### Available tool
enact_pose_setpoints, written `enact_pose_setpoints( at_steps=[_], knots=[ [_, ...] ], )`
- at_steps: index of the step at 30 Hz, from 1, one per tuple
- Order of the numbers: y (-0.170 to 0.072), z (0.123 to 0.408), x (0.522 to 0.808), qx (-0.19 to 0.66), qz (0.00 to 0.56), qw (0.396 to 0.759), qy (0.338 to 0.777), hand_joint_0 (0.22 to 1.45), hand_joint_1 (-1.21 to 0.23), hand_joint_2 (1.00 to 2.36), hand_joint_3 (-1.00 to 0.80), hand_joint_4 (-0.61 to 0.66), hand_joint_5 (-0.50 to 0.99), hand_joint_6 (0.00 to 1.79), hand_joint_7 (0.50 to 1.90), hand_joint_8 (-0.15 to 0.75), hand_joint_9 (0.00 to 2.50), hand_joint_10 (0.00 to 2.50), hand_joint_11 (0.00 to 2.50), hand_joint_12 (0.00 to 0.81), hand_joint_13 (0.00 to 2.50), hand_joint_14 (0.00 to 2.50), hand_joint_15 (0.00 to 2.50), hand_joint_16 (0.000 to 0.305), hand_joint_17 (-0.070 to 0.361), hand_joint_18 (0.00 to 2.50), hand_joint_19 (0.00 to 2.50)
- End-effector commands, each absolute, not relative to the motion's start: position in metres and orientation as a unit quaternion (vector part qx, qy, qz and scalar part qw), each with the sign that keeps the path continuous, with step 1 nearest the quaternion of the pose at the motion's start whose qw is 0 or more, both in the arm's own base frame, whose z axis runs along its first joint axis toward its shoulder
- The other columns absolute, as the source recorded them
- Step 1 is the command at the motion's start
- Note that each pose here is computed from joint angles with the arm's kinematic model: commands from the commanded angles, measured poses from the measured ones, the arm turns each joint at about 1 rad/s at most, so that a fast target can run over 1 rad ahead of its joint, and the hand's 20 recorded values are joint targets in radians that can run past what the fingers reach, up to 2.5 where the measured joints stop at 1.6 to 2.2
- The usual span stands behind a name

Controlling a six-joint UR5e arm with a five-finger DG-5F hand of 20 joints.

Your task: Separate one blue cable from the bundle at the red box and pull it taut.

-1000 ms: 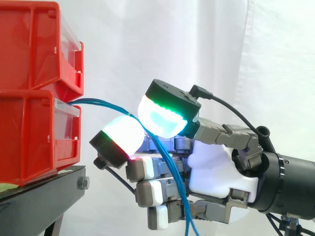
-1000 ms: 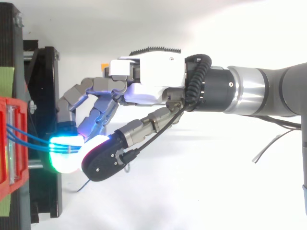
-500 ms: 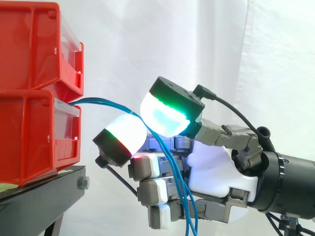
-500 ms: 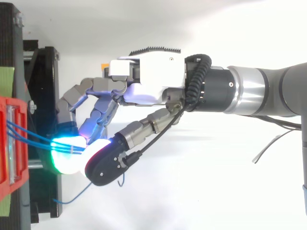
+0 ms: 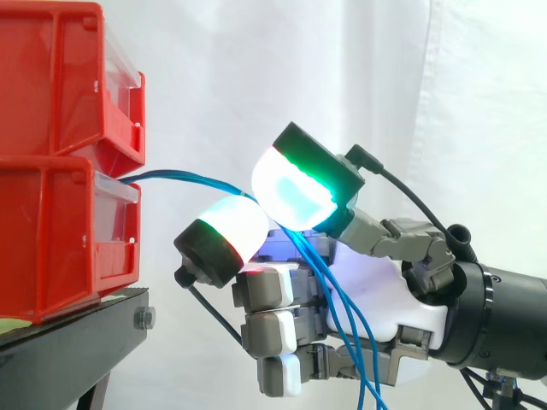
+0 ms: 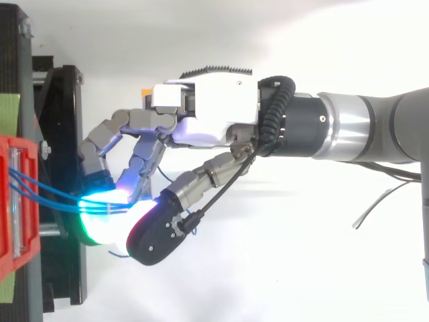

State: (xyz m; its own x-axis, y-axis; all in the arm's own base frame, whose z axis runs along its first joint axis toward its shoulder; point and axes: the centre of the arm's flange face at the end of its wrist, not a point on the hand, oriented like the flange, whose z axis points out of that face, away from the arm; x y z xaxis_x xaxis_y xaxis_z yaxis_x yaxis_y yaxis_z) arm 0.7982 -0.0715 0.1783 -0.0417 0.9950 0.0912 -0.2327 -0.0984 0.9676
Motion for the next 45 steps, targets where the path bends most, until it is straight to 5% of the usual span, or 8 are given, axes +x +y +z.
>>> enact_pose_setpoints(
  at_steps=[1, 13, 17, 26, 39, 45],
  knots=[
    [-0.0715, 0.1796, 0.7985, 0.452, 0.587, 0.524, 0.420, 0.62, -0.67, 1.00, -0.50, 0.16, -0.15, 0.91, 1.09, 0.394, 1.10, 0.01, 0.99, 0.433, 1.18, 0.02, 0.78, 0.050, 0.113, 1.08, 0.75],
    [-0.0717, 0.1785, 0.7978, 0.450, 0.578, 0.530, 0.428, 0.55, -0.60, 1.00, -0.50, 0.18, -0.15, 0.87, 1.08, 0.405, 1.10, 0.01, 0.98, 0.451, 1.19, 0.02, 0.78, 0.053, 0.120, 1.10, 0.75],
    [-0.0721, 0.1773, 0.7979, 0.451, 0.575, 0.532, 0.428, 0.62, -0.58, 1.01, -0.42, 0.15, -0.14, 0.86, 1.11, 0.398, 1.10, 0.01, 0.98, 0.443, 1.18, 0.02, 0.78, 0.051, 0.115, 1.08, 0.77],
    [-0.0720, 0.1769, 0.7976, 0.451, 0.575, 0.531, 0.429, 0.62, -0.78, 1.02, -0.18, 0.14, -0.15, 0.89, 1.13, 0.407, 1.07, 0.01, 1.01, 0.450, 1.17, 0.02, 0.79, 0.054, 0.121, 1.10, 0.74],
    [-0.0718, 0.1769, 0.7976, 0.448, 0.572, 0.534, 0.432, 0.77, -0.92, 1.00, -0.50, 0.07, -0.16, 0.91, 1.10, 0.385, 1.04, 0.01, 1.04, 0.425, 1.15, 0.02, 0.78, 0.050, 0.112, 1.09, 0.70],
    [-0.0734, 0.1773, 0.7977, 0.448, 0.572, 0.536, 0.430, 0.66, -0.91, 1.00, -0.50, 0.16, -0.16, 0.90, 1.10, 0.388, 1.07, 0.01, 1.04, 0.421, 1.16, 0.03, 0.80, 0.049, 0.111, 1.09, 0.72]
  ],
)
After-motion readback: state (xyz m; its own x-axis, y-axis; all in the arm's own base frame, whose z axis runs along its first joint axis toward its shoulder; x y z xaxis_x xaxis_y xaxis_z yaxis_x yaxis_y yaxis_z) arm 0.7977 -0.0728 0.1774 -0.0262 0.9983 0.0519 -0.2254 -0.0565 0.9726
